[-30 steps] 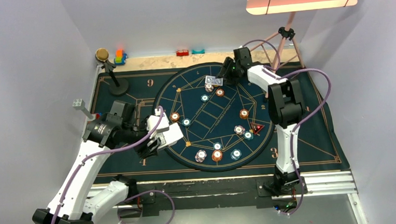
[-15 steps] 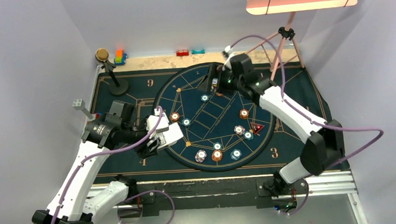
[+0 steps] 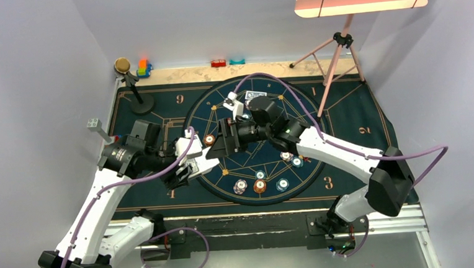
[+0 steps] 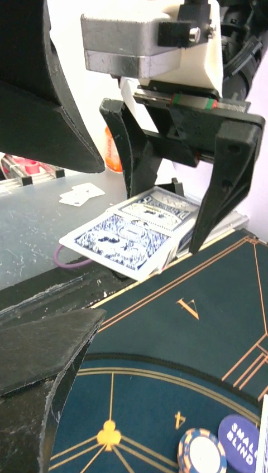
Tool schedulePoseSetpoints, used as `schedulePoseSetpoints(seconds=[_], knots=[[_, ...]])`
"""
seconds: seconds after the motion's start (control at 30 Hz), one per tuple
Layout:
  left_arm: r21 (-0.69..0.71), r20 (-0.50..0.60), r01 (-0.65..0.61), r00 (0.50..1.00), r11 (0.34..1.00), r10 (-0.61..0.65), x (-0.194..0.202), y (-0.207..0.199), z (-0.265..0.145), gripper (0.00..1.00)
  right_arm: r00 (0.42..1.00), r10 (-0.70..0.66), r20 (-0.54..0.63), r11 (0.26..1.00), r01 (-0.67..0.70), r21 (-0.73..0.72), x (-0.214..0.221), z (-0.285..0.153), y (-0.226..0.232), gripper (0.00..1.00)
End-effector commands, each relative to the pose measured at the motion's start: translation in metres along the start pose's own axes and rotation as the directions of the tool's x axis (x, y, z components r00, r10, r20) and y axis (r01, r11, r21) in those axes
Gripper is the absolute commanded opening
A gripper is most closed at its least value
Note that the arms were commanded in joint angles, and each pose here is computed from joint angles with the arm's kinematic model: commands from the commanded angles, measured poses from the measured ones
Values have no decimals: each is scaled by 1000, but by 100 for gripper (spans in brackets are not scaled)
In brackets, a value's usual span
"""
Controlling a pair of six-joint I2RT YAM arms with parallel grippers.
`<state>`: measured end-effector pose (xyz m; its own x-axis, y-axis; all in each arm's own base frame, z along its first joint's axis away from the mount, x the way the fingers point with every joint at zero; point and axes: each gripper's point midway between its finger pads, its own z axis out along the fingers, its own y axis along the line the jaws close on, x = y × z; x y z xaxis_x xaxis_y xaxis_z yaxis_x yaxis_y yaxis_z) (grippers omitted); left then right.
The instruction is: Distribute texas hold em gaming equipment
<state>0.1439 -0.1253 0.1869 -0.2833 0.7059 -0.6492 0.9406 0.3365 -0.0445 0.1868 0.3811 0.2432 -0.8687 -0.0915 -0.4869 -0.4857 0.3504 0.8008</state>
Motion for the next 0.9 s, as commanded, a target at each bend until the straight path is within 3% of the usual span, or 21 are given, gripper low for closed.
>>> schedulePoseSetpoints(seconds=[0.0, 0.27, 0.57, 0.87], knots=[[-10, 60, -44, 997, 999, 45, -18, 4, -7, 0, 999, -18, -29, 996, 16, -86, 7, 14, 17, 96], [-13, 65, -49, 997, 999, 49, -21, 4, -10, 0, 999, 3, -53, 997, -7, -73, 12, 39, 6, 98], [-5, 62, -49, 997, 999, 50, -19, 1, -10, 0, 999, 24, -32, 998, -26, -59, 9, 37, 3, 74], [3, 66, -48, 997, 999, 48, -19, -2, -11, 0, 999, 31, 7, 999, -31, -41, 0, 25, -3, 68]])
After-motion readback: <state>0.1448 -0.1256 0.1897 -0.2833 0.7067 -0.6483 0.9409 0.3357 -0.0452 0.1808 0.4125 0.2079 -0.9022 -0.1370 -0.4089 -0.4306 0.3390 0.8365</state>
